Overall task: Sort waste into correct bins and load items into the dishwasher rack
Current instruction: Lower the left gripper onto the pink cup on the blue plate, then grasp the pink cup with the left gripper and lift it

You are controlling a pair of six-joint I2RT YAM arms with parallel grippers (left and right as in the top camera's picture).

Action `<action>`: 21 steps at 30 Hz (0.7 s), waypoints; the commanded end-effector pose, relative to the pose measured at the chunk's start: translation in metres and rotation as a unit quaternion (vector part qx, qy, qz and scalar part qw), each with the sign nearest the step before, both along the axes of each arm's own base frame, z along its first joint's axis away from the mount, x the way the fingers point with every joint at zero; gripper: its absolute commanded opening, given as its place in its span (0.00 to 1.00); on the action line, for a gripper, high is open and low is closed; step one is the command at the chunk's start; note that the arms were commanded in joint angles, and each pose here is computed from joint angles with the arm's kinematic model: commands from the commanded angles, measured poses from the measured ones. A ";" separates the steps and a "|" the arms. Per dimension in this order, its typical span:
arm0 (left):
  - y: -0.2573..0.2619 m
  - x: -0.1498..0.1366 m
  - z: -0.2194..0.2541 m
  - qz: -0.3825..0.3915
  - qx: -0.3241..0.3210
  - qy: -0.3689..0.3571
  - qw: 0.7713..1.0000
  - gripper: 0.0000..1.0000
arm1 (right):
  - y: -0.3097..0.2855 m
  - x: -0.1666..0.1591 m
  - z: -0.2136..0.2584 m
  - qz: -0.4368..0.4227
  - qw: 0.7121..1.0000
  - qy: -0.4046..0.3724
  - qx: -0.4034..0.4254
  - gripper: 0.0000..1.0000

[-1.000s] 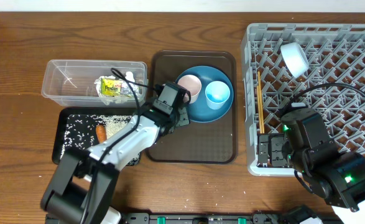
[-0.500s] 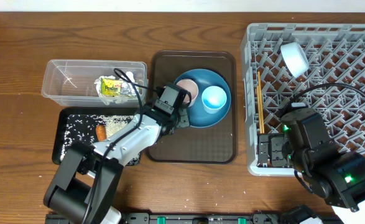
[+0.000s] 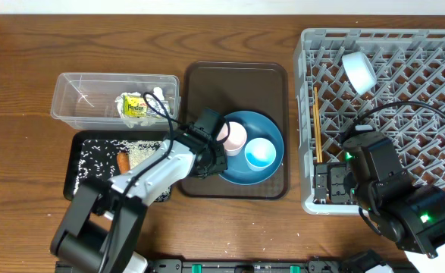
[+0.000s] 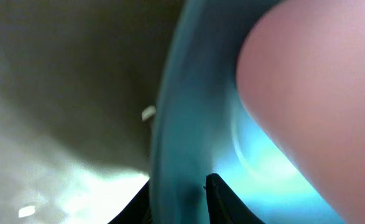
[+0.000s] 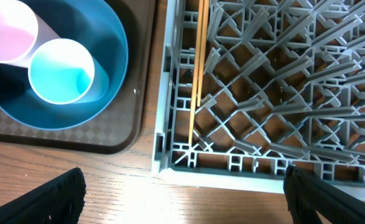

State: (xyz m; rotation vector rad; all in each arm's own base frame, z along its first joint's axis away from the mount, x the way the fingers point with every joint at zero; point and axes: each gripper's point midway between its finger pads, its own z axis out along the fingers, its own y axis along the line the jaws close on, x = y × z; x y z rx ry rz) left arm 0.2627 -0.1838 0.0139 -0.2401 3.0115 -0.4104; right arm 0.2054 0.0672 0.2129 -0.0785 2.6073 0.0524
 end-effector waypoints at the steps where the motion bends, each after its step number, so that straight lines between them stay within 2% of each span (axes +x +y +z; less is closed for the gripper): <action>1: -0.008 -0.006 0.024 -0.008 -0.036 -0.008 0.999 0.26 | -0.003 0.001 0.001 0.001 1.000 -0.004 -0.009 0.99; 4: -0.011 -0.009 0.040 -0.011 -0.053 -0.019 0.998 0.41 | -0.003 0.001 0.001 0.001 1.000 -0.004 -0.009 1.00; 11: -0.011 -0.011 0.084 -0.018 -0.085 -0.073 0.993 0.57 | -0.003 0.001 0.001 0.001 1.000 -0.004 -0.009 0.99; 12: -0.011 -0.010 0.091 -0.019 -0.092 -0.084 0.992 0.63 | -0.003 0.001 0.001 0.001 1.000 -0.004 -0.009 0.99; 13: -0.012 -0.009 0.097 -0.019 -0.097 -0.094 0.991 0.74 | -0.003 0.001 0.001 0.001 1.000 -0.004 -0.009 0.99; 14: -0.012 -0.008 0.102 -0.019 -0.102 -0.103 0.989 0.90 | -0.003 0.001 0.001 0.001 1.000 -0.004 -0.009 0.99; 15: -0.014 -0.006 0.108 -0.020 -0.108 -0.114 0.987 0.98 | -0.003 0.001 0.001 0.001 1.000 -0.004 -0.009 0.99; 20: -0.012 0.004 0.114 -0.013 -0.103 -0.142 0.984 0.99 | -0.003 0.001 0.001 0.001 1.000 -0.004 -0.009 0.99; 21: -0.010 0.007 0.114 -0.010 -0.099 -0.148 0.984 0.87 | -0.003 0.001 0.001 0.001 1.000 -0.004 -0.009 0.99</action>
